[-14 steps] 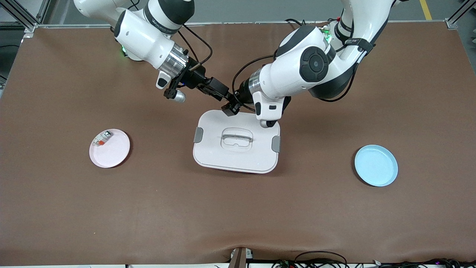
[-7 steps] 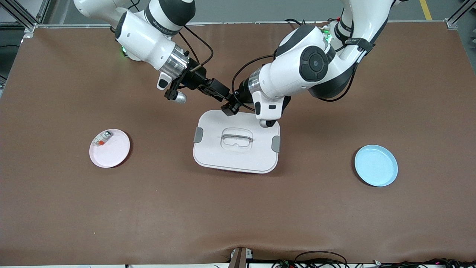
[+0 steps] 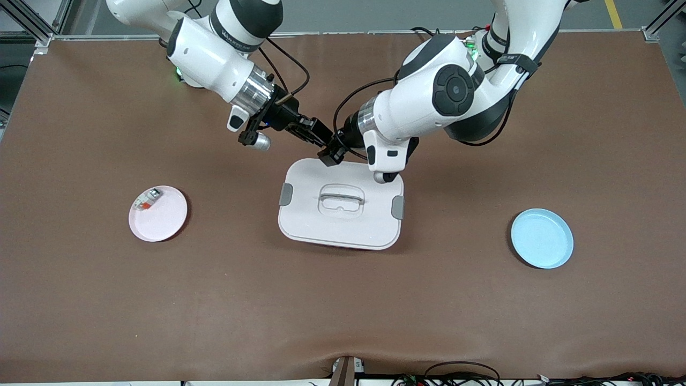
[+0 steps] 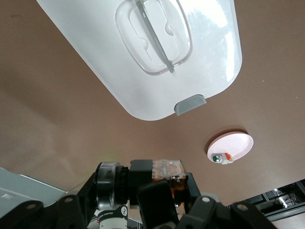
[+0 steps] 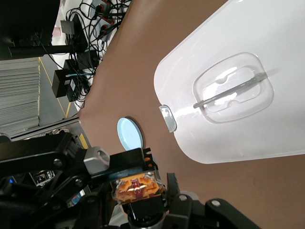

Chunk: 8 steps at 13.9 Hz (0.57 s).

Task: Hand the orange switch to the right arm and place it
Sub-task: 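Close the right gripper on the switch and open the left gripper, then carry the switch to the white plate while the left gripper withdraws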

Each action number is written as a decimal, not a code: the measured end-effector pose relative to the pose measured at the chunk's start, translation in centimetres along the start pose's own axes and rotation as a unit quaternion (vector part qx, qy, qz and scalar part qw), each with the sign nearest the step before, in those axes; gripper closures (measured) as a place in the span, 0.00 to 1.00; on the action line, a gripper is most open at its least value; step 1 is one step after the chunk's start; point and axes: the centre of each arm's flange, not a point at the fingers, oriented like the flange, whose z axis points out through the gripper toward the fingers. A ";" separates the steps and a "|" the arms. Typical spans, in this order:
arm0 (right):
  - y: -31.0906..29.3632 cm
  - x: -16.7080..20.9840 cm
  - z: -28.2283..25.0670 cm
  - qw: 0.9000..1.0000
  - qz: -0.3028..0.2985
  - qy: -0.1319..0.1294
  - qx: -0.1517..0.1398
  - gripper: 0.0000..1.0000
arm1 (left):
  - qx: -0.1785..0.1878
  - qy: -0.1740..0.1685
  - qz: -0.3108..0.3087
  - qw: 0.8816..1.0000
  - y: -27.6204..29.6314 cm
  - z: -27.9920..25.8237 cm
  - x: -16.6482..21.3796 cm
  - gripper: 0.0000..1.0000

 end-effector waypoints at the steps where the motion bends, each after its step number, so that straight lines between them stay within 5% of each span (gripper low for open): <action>1: 0.0 0.0 0.0 1.000 0.000 0.000 0.000 0.53 | 0.000 0.000 0.000 1.000 0.0 0.0 0.0 0.28; 5: 0.0 0.0 0.1 1.000 0.000 0.000 0.000 0.53 | 0.000 0.000 0.000 1.000 0.0 0.1 0.1 0.28; 8: 0.1 0.1 0.2 1.000 0.006 0.000 -0.002 0.53 | -0.003 -0.002 0.002 1.000 0.1 -0.2 -0.3 0.04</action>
